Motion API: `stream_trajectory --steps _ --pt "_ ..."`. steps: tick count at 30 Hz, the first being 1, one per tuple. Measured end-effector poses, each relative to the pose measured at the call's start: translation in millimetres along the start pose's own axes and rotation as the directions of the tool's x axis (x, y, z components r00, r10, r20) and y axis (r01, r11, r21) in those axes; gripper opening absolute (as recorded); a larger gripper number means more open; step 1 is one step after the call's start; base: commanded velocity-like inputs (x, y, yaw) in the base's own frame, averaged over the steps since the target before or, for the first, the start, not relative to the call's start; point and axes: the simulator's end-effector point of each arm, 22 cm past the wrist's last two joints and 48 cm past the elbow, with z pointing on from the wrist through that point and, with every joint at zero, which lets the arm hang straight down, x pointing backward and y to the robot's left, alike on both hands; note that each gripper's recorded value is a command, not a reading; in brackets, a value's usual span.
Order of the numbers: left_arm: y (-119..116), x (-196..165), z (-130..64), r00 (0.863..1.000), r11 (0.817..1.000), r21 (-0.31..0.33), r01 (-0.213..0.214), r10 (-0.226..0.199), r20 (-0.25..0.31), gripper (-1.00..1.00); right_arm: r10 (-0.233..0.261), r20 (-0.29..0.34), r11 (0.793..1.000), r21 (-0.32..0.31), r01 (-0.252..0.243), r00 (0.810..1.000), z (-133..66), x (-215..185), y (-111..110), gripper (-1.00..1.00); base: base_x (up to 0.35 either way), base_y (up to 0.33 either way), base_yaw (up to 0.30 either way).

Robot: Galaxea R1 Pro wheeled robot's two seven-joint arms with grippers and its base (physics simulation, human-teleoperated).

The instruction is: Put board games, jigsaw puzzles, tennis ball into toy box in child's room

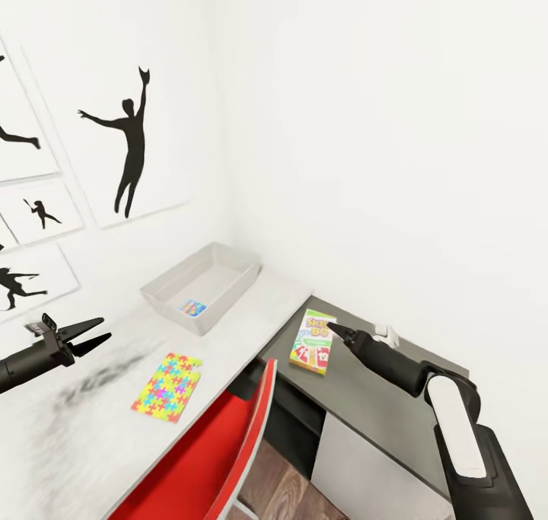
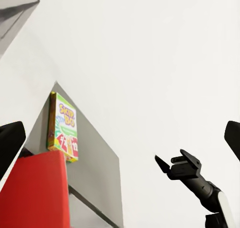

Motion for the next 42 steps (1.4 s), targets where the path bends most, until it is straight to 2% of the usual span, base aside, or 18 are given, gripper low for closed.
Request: stream_trajectory --steps 7,16,42 --pt "-4 -1 -0.4 1.000 1.000 0.005 -0.005 0.005 0.003 1.00 -0.005 0.004 1.000 -0.004 0.005 1.000 -1.3 -2 4 1.00 -0.123 -0.030 -0.210" --pt "-3 -1 -0.4 1.000 1.000 0.004 -0.004 0.004 0.003 1.00 -0.005 0.004 1.000 -0.005 0.005 1.000 -1.2 -1 4 1.00 -0.100 -0.184 -0.116" --pt "10 4 2.6 1.000 1.000 -0.014 0.012 -0.013 -0.009 1.00 0.030 -0.006 0.999 0.027 -0.030 1.000 6.9 7 -19 1.00 -0.003 -0.011 -0.221"
